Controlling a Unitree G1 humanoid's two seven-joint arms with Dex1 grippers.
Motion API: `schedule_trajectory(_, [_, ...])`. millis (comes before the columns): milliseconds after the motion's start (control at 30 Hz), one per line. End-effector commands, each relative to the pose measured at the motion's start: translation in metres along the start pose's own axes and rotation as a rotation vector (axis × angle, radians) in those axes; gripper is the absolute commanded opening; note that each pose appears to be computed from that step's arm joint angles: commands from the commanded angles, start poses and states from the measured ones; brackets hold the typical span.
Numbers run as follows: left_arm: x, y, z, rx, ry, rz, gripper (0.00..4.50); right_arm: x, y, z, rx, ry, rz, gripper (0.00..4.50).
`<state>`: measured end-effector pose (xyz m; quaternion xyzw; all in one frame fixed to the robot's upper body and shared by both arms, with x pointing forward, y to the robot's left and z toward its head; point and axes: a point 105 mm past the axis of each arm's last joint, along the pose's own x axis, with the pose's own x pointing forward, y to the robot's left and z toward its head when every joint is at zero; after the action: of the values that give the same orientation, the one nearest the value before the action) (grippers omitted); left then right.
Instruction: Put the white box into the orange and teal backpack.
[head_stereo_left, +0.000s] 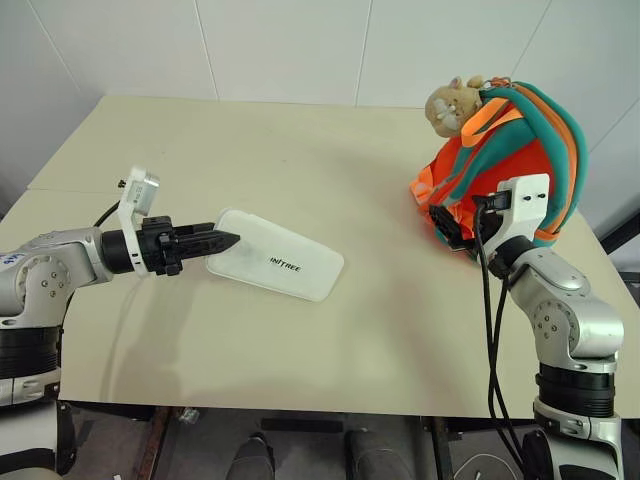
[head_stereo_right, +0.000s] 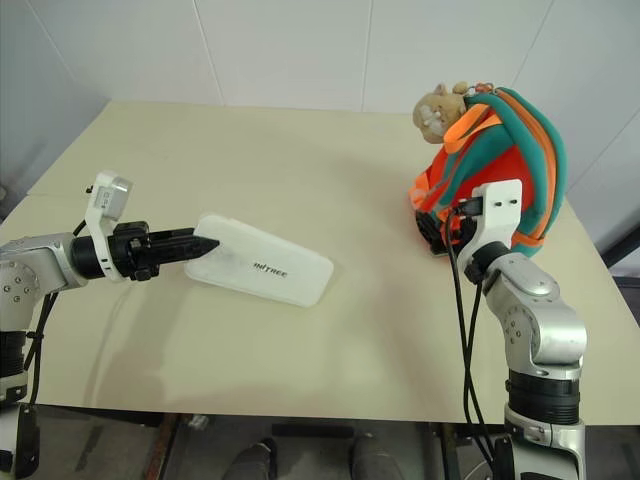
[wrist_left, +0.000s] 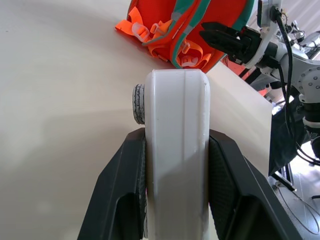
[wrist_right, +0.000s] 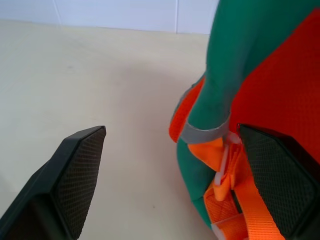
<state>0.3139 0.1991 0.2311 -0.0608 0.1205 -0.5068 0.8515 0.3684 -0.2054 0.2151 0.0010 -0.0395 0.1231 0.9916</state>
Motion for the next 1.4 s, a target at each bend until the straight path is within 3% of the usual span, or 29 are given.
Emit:
schedule_trajectory(33, [-0.005, 0.006, 0.0, 0.055, 0.056, 0.061, 1.26, 0.001, -0.002, 0.017, -0.029, -0.065, -0.021, 4.5])
schedule_trajectory(133, [-0.005, 0.007, -0.005, 0.065, 0.103, 0.072, 1.26, 0.002, -0.006, 0.014, -0.039, -0.057, -0.046, 4.5])
schedule_trajectory(233, [-0.01, 0.013, -0.02, 0.089, 0.23, 0.114, 1.26, 0.005, -0.007, 0.011, -0.047, -0.051, -0.063, 4.5])
schedule_trajectory(433, [-0.013, 0.016, -0.028, 0.1, 0.314, 0.133, 1.26, 0.012, -0.009, 0.008, -0.041, -0.045, -0.101, 4.5])
schedule_trajectory(767, [-0.01, 0.013, -0.025, 0.098, 0.294, 0.126, 1.26, 0.031, -0.008, 0.01, 0.001, -0.077, -0.152, 4.5])
schedule_trajectory(1167, [-0.006, 0.012, -0.019, 0.1, 0.254, 0.132, 1.26, 0.085, 0.0, 0.029, 0.089, -0.17, -0.154, 4.5])
schedule_trajectory(1267, [-0.006, 0.011, -0.019, 0.1, 0.244, 0.134, 1.26, 0.091, 0.004, 0.037, 0.105, -0.198, -0.138, 3.88])
schedule_trajectory(1400, [-0.008, 0.01, -0.018, 0.099, 0.233, 0.141, 1.26, 0.095, 0.013, 0.045, 0.1, -0.217, -0.094, 2.45])
